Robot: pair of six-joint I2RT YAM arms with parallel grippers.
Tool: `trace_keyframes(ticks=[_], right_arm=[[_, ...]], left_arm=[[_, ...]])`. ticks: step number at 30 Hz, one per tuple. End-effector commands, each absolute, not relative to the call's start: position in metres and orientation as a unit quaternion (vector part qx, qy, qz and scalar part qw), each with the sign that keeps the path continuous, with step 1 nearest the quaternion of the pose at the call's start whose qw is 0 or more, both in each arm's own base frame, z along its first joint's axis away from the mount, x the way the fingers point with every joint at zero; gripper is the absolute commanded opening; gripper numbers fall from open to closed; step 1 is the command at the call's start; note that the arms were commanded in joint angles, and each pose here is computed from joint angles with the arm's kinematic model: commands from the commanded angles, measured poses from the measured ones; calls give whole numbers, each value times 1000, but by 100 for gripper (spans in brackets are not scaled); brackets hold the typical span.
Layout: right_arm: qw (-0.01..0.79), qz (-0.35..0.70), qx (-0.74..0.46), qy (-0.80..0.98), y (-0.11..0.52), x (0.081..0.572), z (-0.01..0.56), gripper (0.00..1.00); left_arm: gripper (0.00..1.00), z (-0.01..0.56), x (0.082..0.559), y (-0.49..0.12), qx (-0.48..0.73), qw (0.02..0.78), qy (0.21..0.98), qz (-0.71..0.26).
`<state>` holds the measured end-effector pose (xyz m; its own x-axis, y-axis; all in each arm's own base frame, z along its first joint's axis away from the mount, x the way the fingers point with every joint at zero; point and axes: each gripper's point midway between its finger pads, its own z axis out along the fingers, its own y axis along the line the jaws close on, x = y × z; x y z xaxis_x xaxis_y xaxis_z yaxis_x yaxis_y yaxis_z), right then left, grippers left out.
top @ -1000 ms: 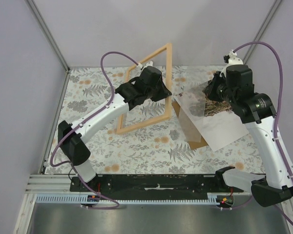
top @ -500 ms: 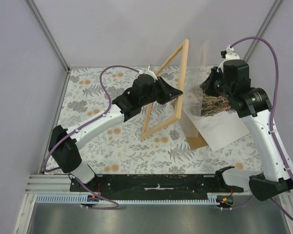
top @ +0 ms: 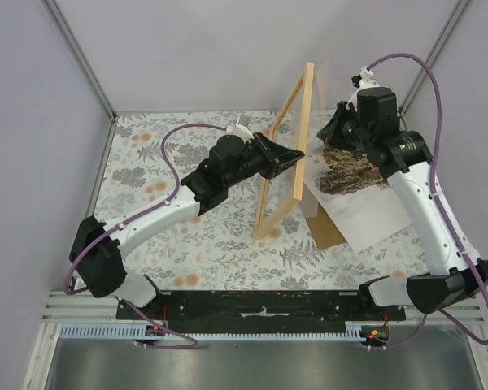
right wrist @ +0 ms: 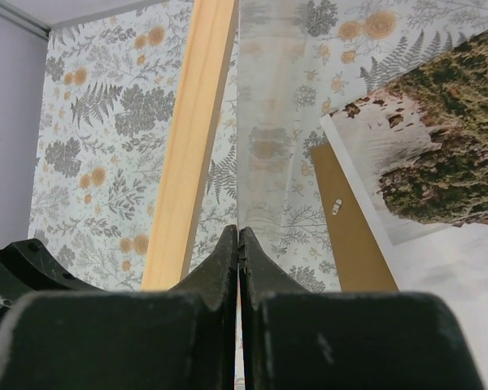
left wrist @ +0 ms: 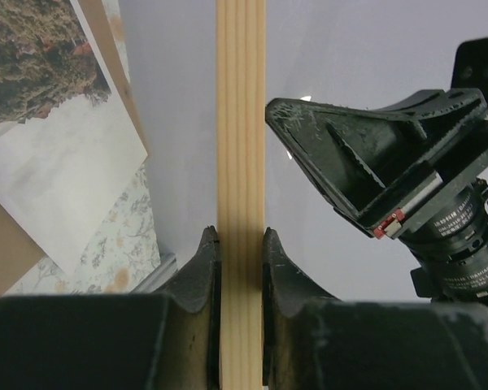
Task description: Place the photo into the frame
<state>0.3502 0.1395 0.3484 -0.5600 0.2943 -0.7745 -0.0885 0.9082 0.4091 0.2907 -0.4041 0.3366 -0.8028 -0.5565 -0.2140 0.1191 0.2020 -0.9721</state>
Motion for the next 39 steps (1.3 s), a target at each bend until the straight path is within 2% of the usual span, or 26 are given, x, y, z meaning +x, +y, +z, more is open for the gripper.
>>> trace_keyframes(ticks=[1,10,17,19,27,39], right_arm=[[489,251,55,834,155,364,373,0],[464,263,59,844,167,378,356,0],[454,269,60,847,176,385,350,0],[453,271,58,847,180,386,350,0],[452,276,52,847,192,386,353,0],[447,280,46,848,209,388,354,0]], left_arm=[[3,383,282,-402,-132,281,676,-668],[15,375,283,-403,-118,270,694,-657],[30,367,283,-406,-98,253,714,-645],[37,366,283,-406,-89,252,723,-638],[53,361,291,-396,-47,259,763,-590],[55,335,302,-375,44,278,857,-431]])
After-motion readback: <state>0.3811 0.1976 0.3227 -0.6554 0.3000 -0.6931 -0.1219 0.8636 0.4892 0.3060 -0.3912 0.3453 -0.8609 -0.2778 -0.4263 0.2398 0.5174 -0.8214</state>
